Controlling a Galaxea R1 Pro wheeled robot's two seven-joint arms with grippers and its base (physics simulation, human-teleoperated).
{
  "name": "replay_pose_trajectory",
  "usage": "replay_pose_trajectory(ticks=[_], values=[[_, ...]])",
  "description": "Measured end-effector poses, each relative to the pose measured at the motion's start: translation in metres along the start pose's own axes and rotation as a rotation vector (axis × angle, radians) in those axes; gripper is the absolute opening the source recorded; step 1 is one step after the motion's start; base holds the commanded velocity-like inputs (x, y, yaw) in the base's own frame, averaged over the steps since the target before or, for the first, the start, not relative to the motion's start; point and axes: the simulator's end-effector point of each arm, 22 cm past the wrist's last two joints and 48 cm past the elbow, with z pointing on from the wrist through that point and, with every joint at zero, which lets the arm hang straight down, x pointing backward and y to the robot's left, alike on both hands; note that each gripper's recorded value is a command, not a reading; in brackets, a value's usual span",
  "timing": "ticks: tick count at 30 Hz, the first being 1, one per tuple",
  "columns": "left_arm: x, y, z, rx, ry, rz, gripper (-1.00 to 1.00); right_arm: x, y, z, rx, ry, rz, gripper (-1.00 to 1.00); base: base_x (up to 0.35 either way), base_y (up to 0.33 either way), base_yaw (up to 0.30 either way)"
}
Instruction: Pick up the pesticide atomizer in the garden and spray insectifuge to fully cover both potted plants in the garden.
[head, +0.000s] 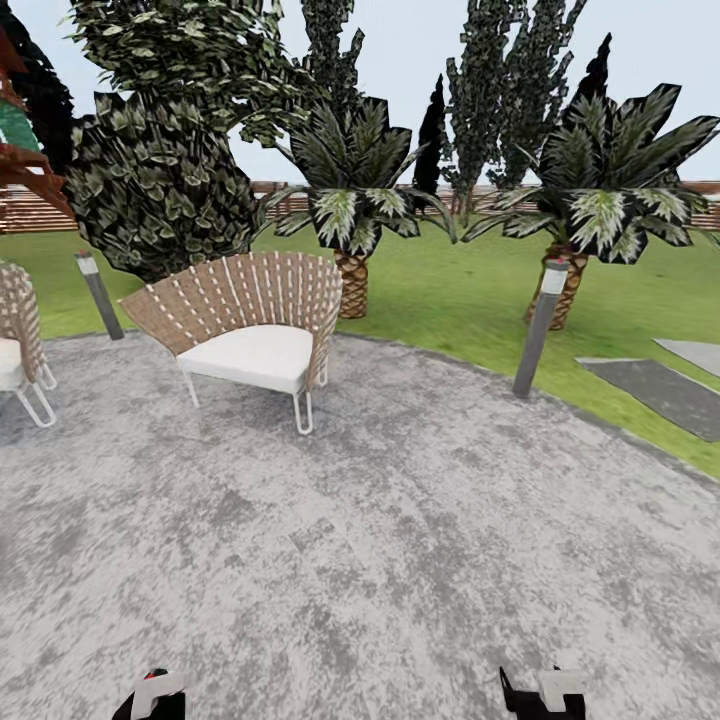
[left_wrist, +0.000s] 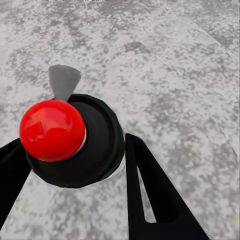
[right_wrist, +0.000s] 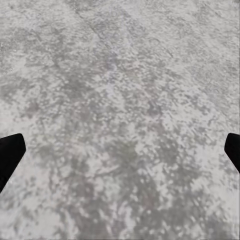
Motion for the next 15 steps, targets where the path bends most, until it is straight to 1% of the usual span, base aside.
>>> replay_pose_trajectory(ticks=[9,15], values=[[0.0001,0.0,0.0,0.0,0.0,-0.001,-1.0,0.0,-0.0008,0.0,0.001,0.0,-0.001,1.0,0.338,0.001,0.279],[0.0006,0.0002,-0.0002,-0.001,0.001,-0.001,-1.0,0.0,-0.0011,0.0,0.001,0.0,-0.001,1.0,0.338,-0.065,0.279]])
